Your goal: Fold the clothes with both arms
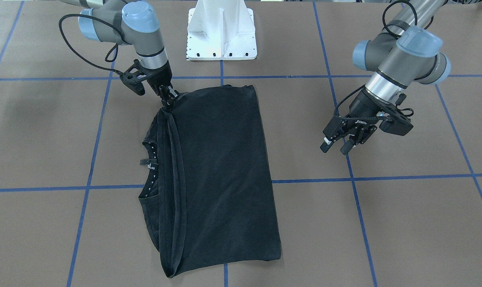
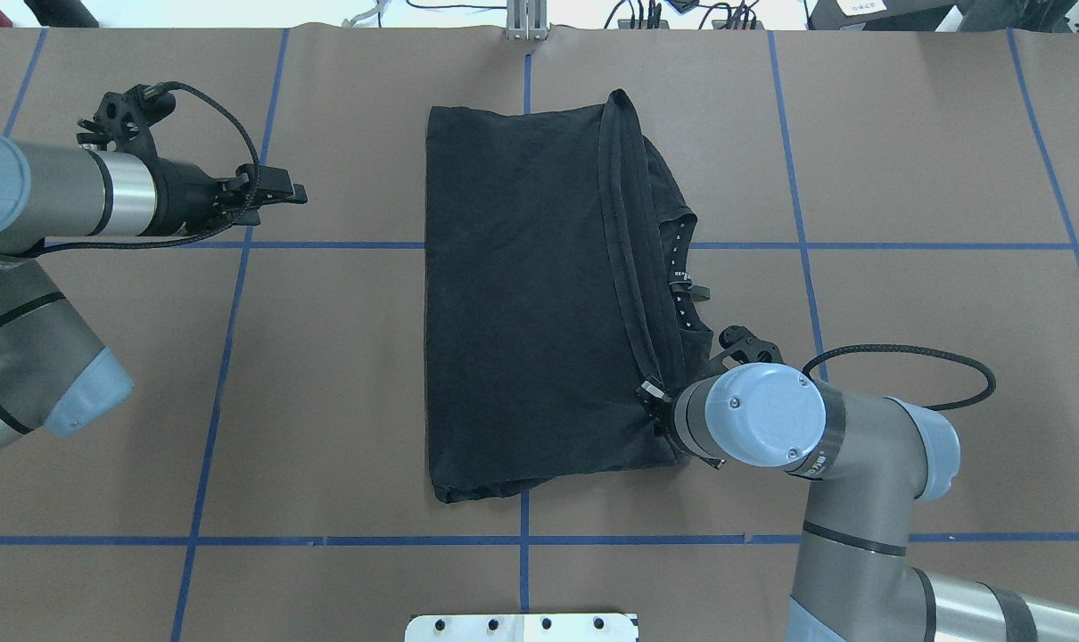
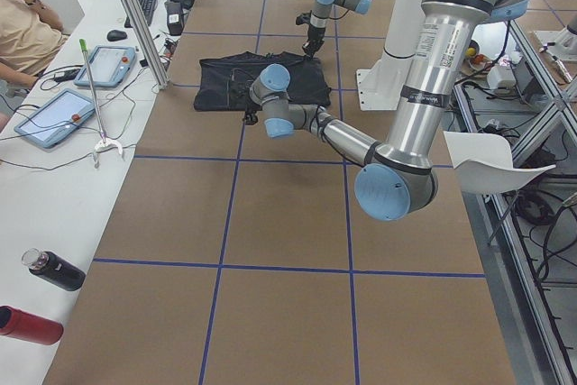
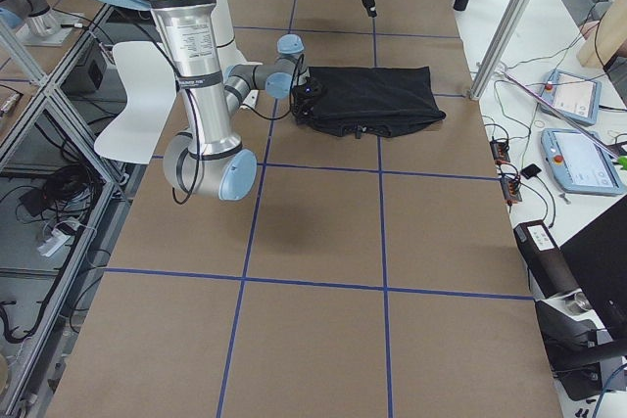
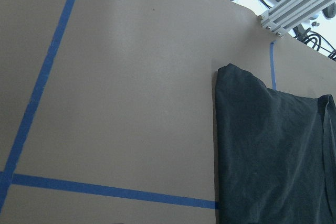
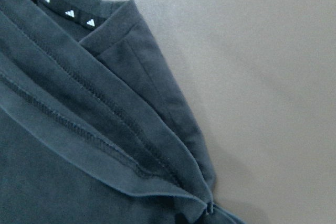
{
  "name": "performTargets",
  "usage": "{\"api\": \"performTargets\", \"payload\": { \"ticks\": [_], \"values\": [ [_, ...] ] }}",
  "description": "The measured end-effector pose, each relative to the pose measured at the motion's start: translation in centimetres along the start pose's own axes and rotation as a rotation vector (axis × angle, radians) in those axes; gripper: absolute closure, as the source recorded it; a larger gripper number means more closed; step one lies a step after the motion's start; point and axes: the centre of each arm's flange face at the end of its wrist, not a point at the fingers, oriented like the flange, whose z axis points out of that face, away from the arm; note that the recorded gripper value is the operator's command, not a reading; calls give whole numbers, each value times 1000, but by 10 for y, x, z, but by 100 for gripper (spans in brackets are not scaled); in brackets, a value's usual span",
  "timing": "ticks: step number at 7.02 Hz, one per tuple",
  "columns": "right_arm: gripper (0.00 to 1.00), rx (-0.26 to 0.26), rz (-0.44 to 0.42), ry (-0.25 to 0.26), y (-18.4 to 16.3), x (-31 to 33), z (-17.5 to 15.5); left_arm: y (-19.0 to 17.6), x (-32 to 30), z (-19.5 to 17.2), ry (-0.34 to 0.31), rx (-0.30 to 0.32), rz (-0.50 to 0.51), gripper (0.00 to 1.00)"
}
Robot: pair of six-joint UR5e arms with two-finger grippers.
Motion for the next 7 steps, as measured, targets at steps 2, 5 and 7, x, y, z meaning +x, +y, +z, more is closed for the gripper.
{"api": "performTargets", "payload": {
  "ticks": [2,5,7],
  "values": [
    [100,-20,1,-8,0,0,-13,1,3,-2,8,-2,-35,17],
    [100,-38,0,-5,0,3,-19,42,41,-14,83,-33,-281,17],
    [100,-42,0,7,-3,9,-17,109,69,-7,124,-37,-443,18]
  ]
}}
